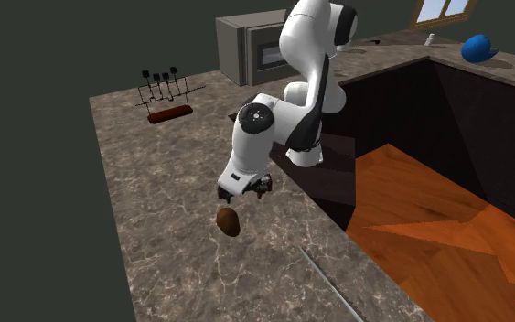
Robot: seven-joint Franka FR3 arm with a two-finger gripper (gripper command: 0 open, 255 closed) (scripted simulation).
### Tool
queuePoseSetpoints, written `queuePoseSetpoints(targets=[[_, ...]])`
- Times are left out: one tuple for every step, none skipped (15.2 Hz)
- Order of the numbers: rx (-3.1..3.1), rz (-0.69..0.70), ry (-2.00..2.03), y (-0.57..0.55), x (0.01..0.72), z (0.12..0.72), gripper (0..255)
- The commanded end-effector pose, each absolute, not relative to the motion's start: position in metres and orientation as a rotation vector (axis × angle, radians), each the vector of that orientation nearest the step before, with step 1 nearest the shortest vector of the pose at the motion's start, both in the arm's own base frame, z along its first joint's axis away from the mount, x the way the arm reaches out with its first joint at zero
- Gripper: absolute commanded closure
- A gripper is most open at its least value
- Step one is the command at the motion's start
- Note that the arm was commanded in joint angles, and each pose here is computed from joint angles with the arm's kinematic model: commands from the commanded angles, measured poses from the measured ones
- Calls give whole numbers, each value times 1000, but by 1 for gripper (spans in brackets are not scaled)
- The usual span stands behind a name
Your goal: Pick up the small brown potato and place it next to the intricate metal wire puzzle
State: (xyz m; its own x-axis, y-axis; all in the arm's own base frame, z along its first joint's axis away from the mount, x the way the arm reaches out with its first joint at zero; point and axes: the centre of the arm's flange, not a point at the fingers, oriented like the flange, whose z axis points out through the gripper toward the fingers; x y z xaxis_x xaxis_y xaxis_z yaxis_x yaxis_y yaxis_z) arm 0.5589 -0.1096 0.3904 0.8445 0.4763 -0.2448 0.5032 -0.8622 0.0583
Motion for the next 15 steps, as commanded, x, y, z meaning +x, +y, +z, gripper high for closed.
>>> queuePoseSetpoints(targets=[[2871, -349, 839, -116, 583, 379, 0], [2857, -354, 870, -118, 594, 372, 0], [2842, -359, 901, -120, 605, 366, 0], [2827, -363, 931, -122, 616, 359, 0], [2815, -367, 956, -123, 626, 354, 0], [2815, -367, 956, -124, 625, 349, 0], [2815, -367, 956, -125, 624, 344, 0], [2815, -367, 956, -126, 623, 339, 0], [2815, -367, 956, -127, 622, 333, 0], [2815, -367, 956, -128, 621, 328, 0], [2815, -367, 956, -130, 620, 323, 0], [2815, -367, 956, -131, 619, 318, 0], [2815, -367, 956, -131, 618, 315, 0], [2815, -367, 956, -131, 618, 315, 0], [2815, -367, 956, -131, 618, 315, 0]])
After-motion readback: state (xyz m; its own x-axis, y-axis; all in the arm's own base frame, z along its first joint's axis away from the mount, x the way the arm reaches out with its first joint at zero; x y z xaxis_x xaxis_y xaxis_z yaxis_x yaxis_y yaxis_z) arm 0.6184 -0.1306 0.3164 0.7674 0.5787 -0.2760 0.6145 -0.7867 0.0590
